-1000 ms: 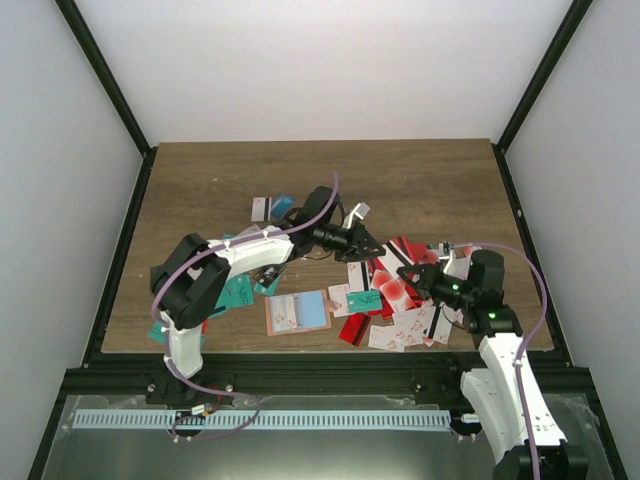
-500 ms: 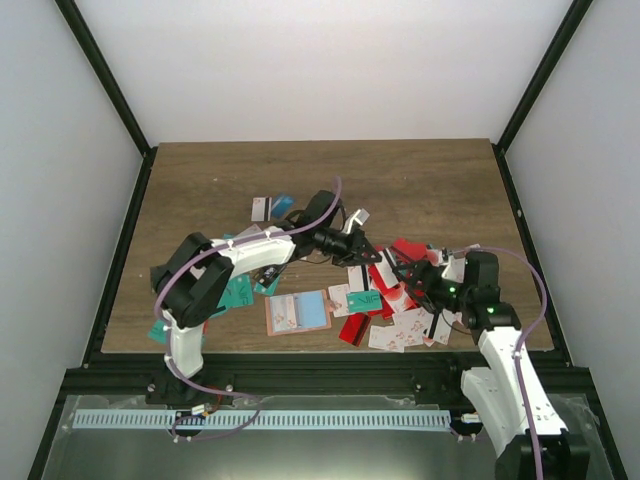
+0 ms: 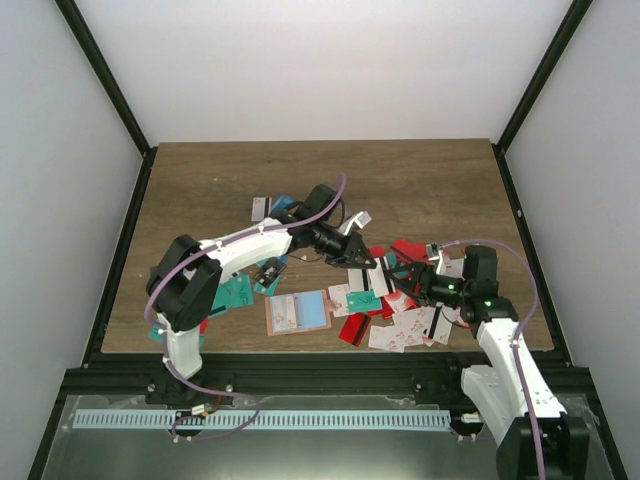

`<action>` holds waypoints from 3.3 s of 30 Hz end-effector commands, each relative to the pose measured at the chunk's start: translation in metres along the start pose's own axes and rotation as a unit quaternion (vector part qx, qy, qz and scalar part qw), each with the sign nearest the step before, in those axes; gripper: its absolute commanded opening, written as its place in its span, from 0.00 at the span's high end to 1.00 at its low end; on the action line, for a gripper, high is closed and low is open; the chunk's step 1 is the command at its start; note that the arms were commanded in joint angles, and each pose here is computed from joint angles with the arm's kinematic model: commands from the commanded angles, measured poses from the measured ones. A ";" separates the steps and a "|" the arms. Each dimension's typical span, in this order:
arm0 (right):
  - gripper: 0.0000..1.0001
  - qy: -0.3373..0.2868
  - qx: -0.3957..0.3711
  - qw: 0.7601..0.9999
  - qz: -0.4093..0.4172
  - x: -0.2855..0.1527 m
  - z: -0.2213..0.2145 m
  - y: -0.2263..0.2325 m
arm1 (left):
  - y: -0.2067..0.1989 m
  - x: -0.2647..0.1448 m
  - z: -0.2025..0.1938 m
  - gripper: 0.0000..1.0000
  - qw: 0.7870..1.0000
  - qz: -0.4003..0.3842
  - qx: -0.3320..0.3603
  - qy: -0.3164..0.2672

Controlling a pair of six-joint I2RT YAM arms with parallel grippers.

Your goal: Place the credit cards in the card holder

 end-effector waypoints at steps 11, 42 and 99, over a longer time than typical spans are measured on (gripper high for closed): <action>0.27 0.032 -0.043 0.997 0.048 0.001 -0.008 0.013 | -0.047 -0.018 0.005 0.96 0.997 -0.061 0.054 0.016; 0.99 0.141 -0.099 0.974 0.145 0.001 -0.035 0.069 | -0.078 -0.069 0.000 0.61 0.993 0.022 0.088 -0.081; 0.99 0.143 -0.109 0.954 0.239 0.057 -0.028 0.185 | -0.094 -0.147 -0.012 0.96 0.961 -0.028 0.052 -0.270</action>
Point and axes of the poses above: each gripper's point midway between its finger pads, its own x axis out along the fingers, its own y axis along the line the jaws close on, z = x × y, the point moved 3 cm from there along -x, back along the fingers, and after that the axes turned 15 degrees about x, right-handed, at the moved point
